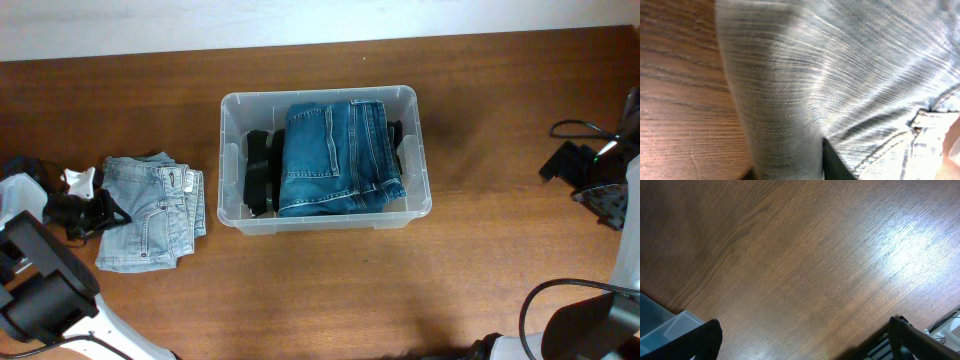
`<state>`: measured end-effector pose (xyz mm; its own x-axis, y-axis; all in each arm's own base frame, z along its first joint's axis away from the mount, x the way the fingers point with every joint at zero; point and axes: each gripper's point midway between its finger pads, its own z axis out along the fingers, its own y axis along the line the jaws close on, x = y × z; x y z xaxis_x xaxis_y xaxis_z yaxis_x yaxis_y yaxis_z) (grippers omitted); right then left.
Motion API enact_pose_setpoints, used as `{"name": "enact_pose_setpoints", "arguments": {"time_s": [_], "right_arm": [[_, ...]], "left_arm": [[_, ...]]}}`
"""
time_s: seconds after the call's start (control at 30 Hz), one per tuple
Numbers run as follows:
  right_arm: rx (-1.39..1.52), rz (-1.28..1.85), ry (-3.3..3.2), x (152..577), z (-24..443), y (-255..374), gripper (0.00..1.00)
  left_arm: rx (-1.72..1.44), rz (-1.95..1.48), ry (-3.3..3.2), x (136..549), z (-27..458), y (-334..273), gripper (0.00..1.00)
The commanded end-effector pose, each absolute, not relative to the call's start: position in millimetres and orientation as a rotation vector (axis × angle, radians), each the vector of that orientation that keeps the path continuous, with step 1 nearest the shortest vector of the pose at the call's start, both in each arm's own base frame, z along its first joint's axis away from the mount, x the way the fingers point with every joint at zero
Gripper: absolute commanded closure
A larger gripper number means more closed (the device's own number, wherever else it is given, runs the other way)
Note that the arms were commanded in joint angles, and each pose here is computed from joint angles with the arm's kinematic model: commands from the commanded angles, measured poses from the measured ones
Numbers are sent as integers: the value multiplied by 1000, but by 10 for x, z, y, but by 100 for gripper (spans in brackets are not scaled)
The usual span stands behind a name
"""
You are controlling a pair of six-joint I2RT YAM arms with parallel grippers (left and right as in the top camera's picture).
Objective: Pack container
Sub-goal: 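Grasp the light blue jeans' left edge with the left gripper, then lift the light blue jeans and carry them toward the box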
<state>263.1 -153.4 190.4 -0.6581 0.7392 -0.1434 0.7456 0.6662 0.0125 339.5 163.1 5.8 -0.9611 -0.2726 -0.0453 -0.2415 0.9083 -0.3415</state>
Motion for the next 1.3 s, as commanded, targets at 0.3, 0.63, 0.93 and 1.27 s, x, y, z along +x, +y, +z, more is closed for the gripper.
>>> {"name": "enact_pose_setpoints", "arguments": {"time_s": [0.3, 0.63, 0.93, 1.27], "right_arm": [[1236, -74, 2740, 2627, 1901, -1548, 2], [1236, -74, 2740, 2627, 1901, -1548, 2], [1236, -74, 2740, 2627, 1901, -1548, 2], [1236, -74, 2740, 2627, 1901, -1548, 2]], "left_arm": [[-394, -554, 2878, 3813, 616, 1754, 99], [-103, -853, 2312, 4549, 2700, 1387, 99], [78, -883, 2120, 4435, 3956, 659, 100], [72, -920, 2268, 4281, 4090, -462, 99]]}}
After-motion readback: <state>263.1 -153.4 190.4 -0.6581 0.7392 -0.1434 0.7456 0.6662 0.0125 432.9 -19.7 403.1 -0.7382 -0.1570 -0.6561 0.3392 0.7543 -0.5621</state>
